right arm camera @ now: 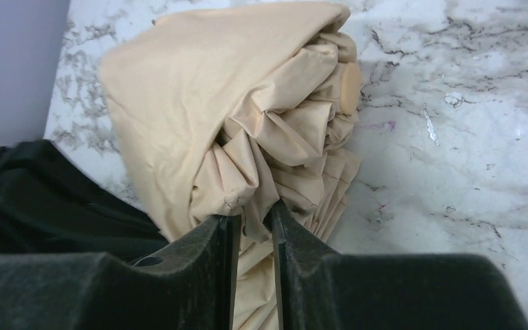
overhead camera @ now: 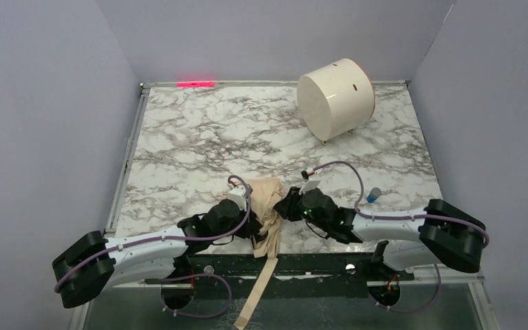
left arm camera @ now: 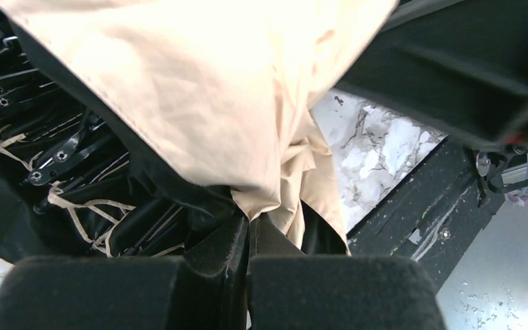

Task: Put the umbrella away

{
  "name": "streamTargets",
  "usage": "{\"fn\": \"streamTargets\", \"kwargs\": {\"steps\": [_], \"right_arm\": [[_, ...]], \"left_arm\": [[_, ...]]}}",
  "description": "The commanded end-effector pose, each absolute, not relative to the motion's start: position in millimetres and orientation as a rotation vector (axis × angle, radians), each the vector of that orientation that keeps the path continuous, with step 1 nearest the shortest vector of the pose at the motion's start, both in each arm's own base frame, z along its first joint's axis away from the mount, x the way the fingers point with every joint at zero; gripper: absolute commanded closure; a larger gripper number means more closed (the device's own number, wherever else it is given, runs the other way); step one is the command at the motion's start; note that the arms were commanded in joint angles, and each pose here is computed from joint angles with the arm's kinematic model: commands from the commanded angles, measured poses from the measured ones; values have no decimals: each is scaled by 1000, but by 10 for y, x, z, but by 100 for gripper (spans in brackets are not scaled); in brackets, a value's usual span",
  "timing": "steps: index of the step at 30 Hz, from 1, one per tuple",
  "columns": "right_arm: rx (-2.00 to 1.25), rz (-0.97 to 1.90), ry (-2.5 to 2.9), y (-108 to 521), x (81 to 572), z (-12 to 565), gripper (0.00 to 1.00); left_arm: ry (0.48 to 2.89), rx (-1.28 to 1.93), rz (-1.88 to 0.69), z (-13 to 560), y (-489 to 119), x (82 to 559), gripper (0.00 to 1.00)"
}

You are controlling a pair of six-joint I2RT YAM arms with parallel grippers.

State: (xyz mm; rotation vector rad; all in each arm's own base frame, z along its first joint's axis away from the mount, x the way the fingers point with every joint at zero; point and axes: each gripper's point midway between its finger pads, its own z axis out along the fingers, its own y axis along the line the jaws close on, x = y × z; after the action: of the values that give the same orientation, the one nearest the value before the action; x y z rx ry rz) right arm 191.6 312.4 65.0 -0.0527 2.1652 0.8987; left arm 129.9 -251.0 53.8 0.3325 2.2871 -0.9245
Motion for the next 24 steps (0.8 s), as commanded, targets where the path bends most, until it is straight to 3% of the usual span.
{"fn": "streamTargets", "kwargs": {"steps": [1,16,24], "right_arm": [[-109,886,2114,2978,1875,857,73],[-390,1256,1948,3720,1676,1324,78],[-366,1219,1975,3733,1739,1298,75]], "left_arm": [[2305,295,-981,339,-2512,1206,100],[2340,345,-931,167,-2508,1199,100],[2341,351,-916,159,-2517,1219,100]]}}
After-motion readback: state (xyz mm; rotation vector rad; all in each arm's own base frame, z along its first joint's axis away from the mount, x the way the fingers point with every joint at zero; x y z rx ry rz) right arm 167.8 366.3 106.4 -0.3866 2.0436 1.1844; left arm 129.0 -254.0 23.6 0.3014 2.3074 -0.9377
